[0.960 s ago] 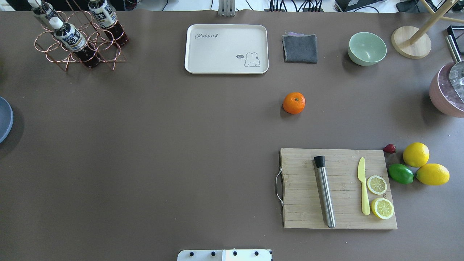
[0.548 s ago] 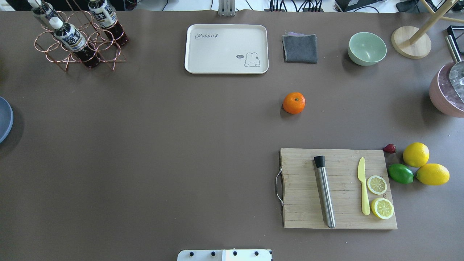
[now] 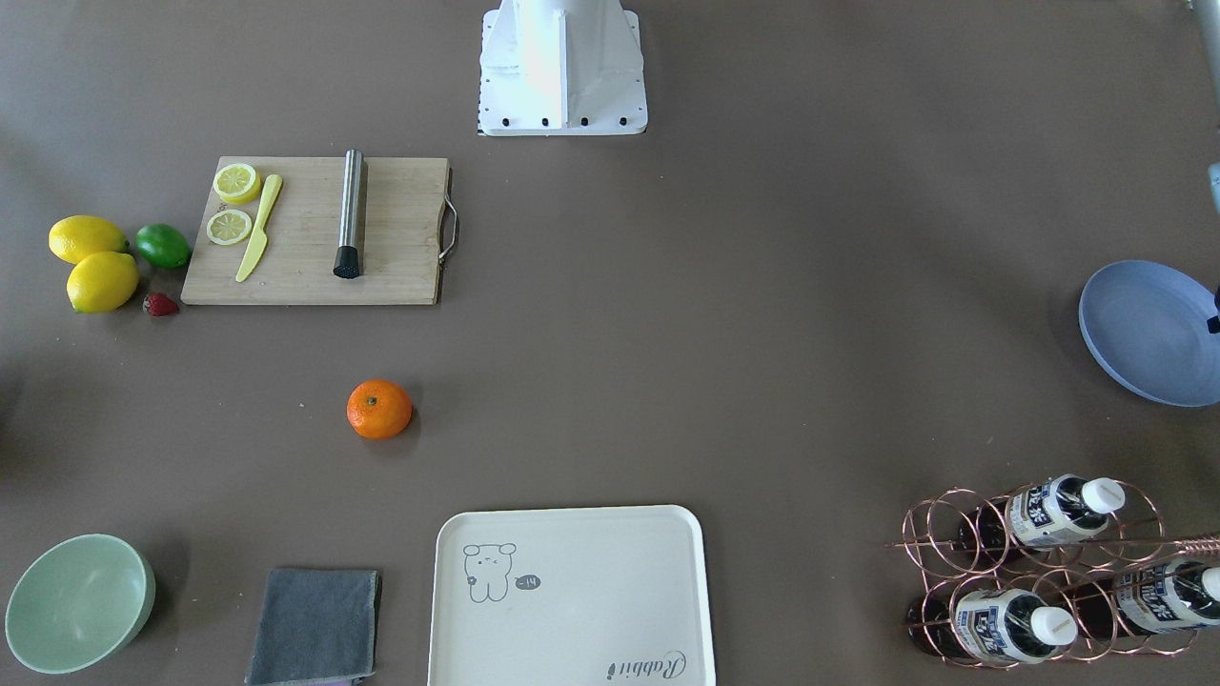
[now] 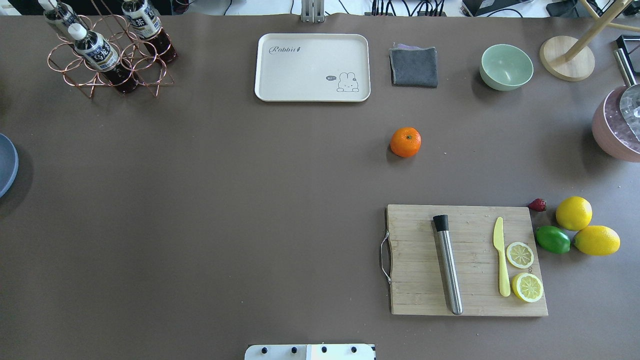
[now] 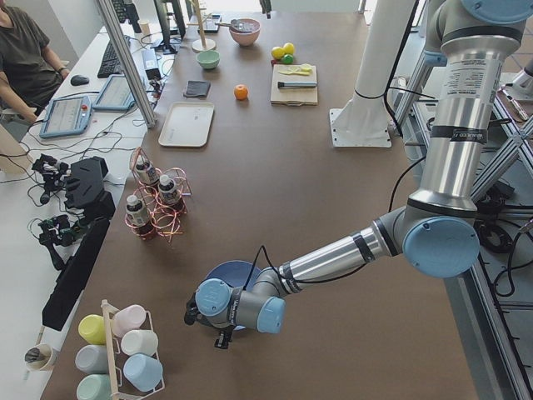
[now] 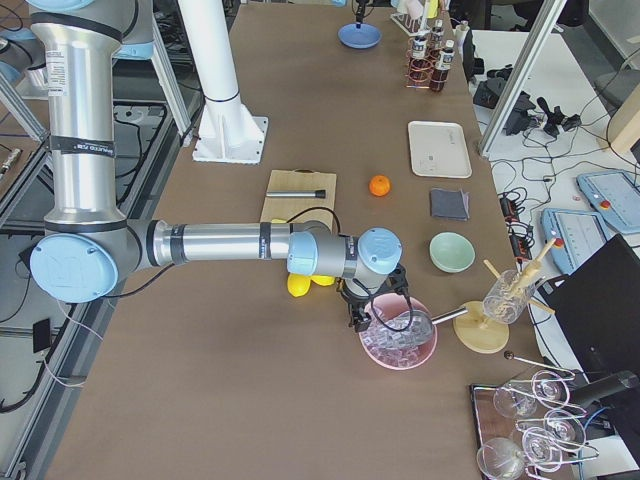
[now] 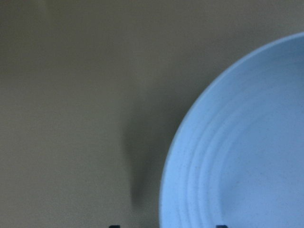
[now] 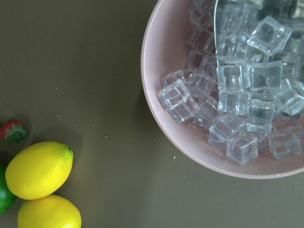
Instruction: Pick orange to plate
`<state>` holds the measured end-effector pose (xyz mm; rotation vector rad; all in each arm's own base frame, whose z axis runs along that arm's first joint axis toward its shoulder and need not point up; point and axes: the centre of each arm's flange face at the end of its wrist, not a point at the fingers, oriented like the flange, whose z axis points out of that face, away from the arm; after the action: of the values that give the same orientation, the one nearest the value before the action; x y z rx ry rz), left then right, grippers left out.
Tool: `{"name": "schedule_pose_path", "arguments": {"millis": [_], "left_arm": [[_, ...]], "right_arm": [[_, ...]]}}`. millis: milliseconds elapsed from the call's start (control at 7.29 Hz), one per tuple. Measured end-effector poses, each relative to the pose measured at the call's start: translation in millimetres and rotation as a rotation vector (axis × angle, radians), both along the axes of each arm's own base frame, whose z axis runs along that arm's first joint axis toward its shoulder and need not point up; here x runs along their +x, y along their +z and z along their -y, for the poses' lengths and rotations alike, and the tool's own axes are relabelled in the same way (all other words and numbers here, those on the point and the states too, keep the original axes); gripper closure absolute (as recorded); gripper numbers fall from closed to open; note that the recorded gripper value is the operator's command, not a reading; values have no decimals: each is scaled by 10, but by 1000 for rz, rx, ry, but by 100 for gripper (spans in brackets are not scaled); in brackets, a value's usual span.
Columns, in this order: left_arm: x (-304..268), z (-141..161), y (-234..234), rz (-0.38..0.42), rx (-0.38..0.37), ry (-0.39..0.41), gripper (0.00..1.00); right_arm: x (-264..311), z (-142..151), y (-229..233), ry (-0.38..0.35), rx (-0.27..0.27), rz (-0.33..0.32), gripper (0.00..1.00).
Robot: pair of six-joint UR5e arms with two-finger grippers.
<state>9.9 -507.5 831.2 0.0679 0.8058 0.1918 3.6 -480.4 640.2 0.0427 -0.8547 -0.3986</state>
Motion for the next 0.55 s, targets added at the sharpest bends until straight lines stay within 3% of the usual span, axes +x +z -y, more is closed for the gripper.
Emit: {"name": "schedule_pose_path", "arguments": {"millis": [274,548], "left_arm": [[21,116,-103,-4,7,-12,100],[85,325,-466,-57,12,-49,100]], "right_arm": [[-68,35,-93,-14,20,4,0],[-153,78,-409,-26,79,14,0]]}}
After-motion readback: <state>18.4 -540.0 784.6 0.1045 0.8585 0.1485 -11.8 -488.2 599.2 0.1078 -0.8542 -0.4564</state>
